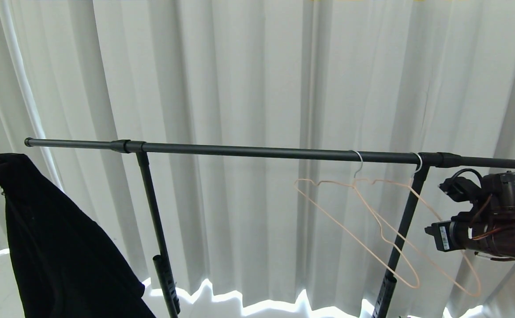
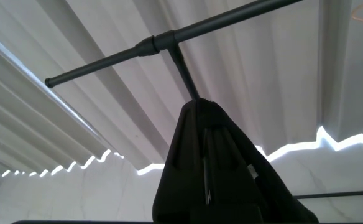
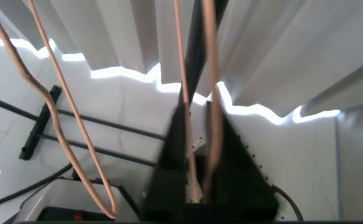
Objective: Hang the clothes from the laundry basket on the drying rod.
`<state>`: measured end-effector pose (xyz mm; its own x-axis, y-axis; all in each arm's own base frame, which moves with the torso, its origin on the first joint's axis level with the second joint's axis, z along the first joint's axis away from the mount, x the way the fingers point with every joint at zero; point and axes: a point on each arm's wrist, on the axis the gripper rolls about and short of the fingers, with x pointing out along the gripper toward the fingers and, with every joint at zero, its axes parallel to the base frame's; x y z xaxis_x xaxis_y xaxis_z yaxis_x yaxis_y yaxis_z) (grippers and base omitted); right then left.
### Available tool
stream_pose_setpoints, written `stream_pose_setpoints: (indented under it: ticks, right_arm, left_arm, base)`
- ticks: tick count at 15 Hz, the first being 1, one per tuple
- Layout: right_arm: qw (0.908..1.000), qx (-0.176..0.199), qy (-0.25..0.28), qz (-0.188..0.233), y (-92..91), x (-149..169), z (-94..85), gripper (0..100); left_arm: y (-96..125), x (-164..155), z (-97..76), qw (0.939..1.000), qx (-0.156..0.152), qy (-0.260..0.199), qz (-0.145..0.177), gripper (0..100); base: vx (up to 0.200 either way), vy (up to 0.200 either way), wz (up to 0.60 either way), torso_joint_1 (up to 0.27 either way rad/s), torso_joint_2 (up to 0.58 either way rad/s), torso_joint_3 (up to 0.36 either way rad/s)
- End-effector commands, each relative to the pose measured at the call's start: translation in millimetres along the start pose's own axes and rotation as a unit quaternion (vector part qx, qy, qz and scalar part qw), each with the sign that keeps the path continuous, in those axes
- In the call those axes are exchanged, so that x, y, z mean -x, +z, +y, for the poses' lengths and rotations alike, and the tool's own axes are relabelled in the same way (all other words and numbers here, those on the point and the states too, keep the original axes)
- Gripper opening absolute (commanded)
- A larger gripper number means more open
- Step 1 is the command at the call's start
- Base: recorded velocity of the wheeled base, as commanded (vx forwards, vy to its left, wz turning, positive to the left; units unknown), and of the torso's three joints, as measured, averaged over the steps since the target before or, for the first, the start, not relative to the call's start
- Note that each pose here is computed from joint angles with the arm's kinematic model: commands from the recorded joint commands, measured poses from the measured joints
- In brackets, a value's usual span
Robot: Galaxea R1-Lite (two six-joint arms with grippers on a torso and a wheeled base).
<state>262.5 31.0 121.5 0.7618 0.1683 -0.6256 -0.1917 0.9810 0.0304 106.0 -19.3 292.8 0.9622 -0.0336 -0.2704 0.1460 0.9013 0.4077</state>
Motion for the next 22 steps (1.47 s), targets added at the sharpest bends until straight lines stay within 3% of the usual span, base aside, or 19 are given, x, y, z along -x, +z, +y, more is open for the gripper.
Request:
stream_pose_setpoints:
  ticks: [1,15,18,22]
  right_arm:
    - [1.0,0.003,0.003,-0.008,1.9,3,1.5,0]
    - [0.9966,-0.006,0.002,-0.082,14.8,49,4.8,0]
    - [0.9962,-0.004,0.0,-0.087,1.9,65,6.4,0]
    - [0.9952,-0.001,-0.004,-0.098,-10.1,87,8.2,0]
  left_arm:
    - [0,0,-0.2,1.0,0.001,0.0,0.001,0]
    - [-7,6,-2.2,1.0,0.001,-0.001,0.0,0]
    - [-8,6,-2.1,1.0,0.001,0.0,0.0,0]
    - [-7,6,-2.2,1.0,0.0,-0.001,0.0,0]
  base:
    - [0.0,0.0,0.0,0.0,0.0,0.0]
    - [0.0,0.0,0.0,0.0,0.0,0.0]
    - [0.0,0.0,0.0,0.0,0.0,0.0]
    - [-0.2,0.0,0.0,0.008,0.0,-0.001]
